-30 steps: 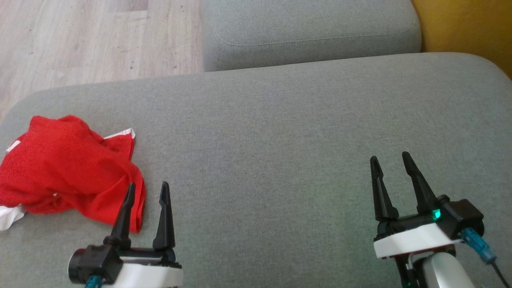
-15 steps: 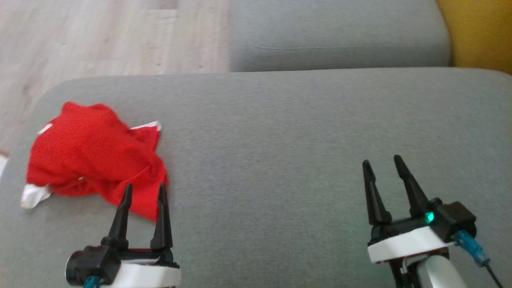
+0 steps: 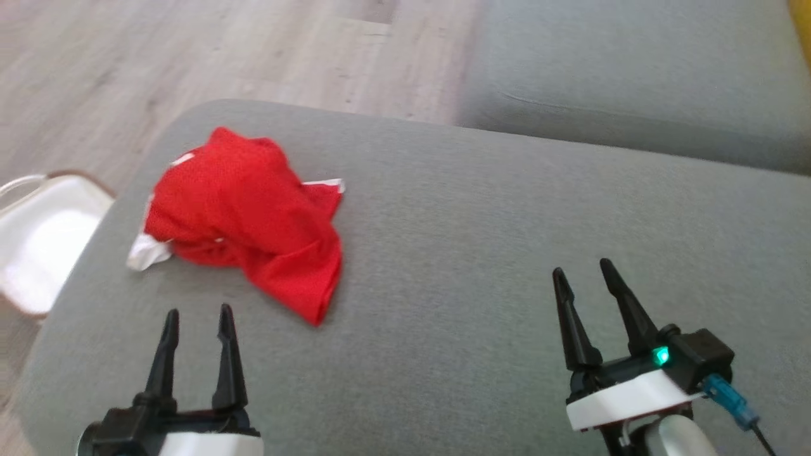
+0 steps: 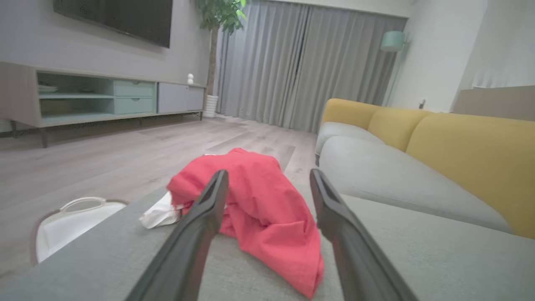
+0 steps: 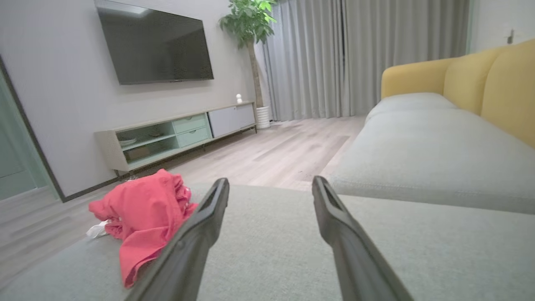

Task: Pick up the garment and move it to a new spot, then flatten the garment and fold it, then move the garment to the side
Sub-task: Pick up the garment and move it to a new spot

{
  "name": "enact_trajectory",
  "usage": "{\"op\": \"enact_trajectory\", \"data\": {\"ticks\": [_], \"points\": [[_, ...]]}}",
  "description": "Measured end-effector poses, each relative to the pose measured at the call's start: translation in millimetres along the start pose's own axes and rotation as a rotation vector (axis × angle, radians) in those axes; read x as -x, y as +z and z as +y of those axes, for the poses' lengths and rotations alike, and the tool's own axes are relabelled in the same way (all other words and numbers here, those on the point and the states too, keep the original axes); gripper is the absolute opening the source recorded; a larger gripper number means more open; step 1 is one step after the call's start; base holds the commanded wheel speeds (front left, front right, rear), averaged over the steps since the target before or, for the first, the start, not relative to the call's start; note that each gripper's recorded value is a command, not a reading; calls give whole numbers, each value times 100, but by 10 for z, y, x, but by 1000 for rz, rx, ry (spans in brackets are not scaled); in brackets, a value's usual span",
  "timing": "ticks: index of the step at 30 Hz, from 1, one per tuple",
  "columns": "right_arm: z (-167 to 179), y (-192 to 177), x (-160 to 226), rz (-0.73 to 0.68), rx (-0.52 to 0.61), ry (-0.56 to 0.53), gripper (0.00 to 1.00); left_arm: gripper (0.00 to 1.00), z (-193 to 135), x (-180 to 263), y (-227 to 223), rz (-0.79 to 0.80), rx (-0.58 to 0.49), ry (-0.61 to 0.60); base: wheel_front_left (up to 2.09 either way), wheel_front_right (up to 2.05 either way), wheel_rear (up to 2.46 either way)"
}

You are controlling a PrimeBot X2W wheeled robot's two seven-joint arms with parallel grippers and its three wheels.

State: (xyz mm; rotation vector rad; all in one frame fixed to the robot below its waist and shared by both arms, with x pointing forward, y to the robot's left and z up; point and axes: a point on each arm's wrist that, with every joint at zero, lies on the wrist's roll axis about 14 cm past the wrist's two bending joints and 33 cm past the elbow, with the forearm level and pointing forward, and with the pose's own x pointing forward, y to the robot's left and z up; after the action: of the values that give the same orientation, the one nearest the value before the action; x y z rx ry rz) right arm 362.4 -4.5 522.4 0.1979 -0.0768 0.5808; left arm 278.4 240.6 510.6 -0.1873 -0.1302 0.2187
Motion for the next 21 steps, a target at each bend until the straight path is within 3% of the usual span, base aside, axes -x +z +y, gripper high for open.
{"op": "enact_trajectory", "data": {"ticks": [10,21], "points": [[226,-63,-44,21,-9,69,100,100,200,152,80,-28,-1,67,0,0,0],[101,-167,-30,47,-23,35,100,100,364,43,62,-6,-75,91,0,0,0]]}}
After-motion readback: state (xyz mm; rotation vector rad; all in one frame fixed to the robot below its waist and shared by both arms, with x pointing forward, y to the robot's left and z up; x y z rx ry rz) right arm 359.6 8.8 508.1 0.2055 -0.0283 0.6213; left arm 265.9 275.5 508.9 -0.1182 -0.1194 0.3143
